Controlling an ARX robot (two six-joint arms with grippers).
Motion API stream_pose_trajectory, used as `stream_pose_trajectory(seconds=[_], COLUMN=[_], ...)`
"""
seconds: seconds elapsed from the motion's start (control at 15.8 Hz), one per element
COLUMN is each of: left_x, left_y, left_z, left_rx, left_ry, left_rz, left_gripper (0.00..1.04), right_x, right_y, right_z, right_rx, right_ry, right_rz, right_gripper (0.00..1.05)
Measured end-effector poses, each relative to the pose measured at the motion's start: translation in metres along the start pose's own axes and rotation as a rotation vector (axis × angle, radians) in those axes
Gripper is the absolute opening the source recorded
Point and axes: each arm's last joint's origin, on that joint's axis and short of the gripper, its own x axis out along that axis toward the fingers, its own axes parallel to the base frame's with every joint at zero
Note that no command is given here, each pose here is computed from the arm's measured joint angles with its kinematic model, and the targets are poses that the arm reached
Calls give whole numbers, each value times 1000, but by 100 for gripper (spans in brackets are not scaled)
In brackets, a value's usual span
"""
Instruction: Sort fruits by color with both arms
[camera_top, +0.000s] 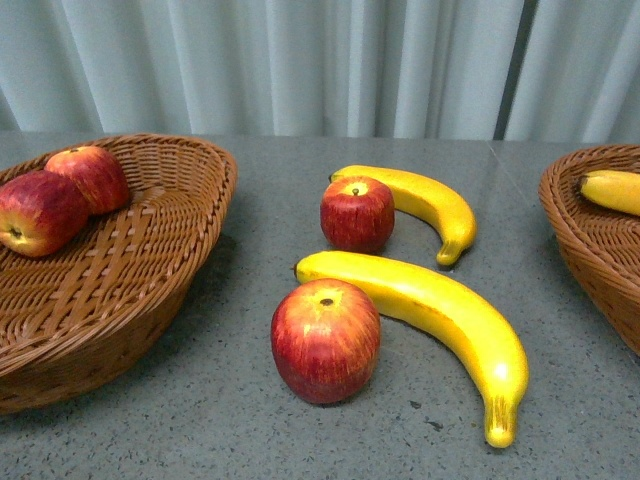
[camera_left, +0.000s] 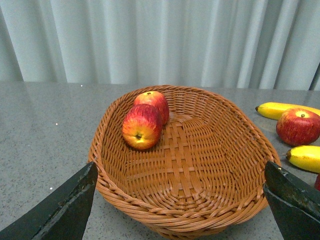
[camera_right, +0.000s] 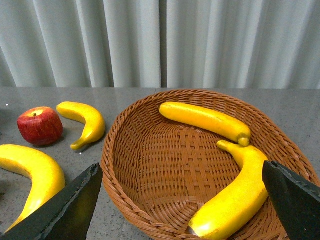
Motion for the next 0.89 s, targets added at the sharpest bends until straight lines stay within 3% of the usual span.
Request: stream_pose_trajectory(seconds=[0.06,0.19,0.25,0.44,0.51,0.63,0.89], left_x=[0,11,21,68,95,133,149], left_y=[0,-4,-7,-27,-48,-97,-145], left_z=[0,8,23,69,77,66,23], left_rx=[0,47,66,122,156,203,283], left_ry=[4,194,160,63,100,244,431], left_rz=[2,77,74,-84,-224,-482,-654], left_gripper=[98,98,98,98,98,98,98], right_x=[0,0,0,0,0,0,0], right_y=[0,0,0,0,0,0,0], right_z=[0,0,0,0,0,0,0], right_rx=[0,-1,0,0,0,0,0], right_ry=[0,-1,-2,-2,-1,-2,-2], right_rz=[0,-2,-3,-3,-3,-3,-3], right_gripper=[98,98,98,98,98,98,98])
